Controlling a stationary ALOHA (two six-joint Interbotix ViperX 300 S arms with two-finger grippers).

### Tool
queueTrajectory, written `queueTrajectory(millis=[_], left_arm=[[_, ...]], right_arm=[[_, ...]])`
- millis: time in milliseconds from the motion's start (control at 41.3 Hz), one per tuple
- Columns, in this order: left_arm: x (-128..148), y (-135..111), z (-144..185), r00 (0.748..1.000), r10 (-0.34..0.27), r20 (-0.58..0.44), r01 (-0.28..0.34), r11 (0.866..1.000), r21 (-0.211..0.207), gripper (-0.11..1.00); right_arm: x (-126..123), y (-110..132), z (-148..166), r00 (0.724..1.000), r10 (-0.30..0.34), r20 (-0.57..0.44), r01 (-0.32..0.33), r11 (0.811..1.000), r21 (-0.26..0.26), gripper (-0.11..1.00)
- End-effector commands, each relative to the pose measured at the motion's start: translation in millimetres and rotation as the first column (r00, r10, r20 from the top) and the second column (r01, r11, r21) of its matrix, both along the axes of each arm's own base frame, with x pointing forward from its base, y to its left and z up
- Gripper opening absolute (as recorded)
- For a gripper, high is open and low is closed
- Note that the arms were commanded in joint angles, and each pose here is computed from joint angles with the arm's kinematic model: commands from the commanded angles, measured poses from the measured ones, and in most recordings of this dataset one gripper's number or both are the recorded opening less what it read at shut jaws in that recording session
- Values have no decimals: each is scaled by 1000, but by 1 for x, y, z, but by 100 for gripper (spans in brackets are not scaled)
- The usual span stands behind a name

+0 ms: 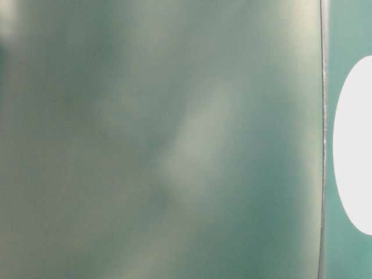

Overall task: Scoop the yellow hexagonal prism block from the bowl with a spoon using the right arm.
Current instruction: 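Move the right gripper toward the red spoon on the spoon rest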

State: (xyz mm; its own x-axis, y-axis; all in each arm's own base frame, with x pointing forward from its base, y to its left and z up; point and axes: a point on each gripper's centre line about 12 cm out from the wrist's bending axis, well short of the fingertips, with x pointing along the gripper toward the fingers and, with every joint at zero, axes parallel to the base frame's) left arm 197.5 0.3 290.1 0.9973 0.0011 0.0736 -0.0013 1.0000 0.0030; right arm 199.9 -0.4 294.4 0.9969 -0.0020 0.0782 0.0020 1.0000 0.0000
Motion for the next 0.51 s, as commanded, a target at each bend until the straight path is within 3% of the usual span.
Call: queueTrajectory(millis=[0, 24, 48, 315, 484], left_arm=[[2, 0, 14, 999, -3, 34, 4, 1000, -8, -1], [2, 0, 15, 999, -2, 38, 2, 1000, -9, -1], [1, 0, 16, 999, -4, 40, 4, 1000, -11, 8], [3, 0, 13, 1000, -4, 26, 4, 1000, -9, 7], [4, 0, 13, 1000, -4, 23, 4, 1000, -9, 7]], right_arm=[[1, 0, 10, 1000, 0, 28, 0, 1000, 11, 0], [2, 0, 11, 1000, -1, 20, 1, 1000, 15, 0], [2, 0, 11, 1000, -1, 14, 1, 1000, 15, 0], [3, 0, 8, 1000, -1, -8, 1, 1000, 15, 1], [3, 0, 8, 1000, -2, -9, 2, 1000, 14, 23]])
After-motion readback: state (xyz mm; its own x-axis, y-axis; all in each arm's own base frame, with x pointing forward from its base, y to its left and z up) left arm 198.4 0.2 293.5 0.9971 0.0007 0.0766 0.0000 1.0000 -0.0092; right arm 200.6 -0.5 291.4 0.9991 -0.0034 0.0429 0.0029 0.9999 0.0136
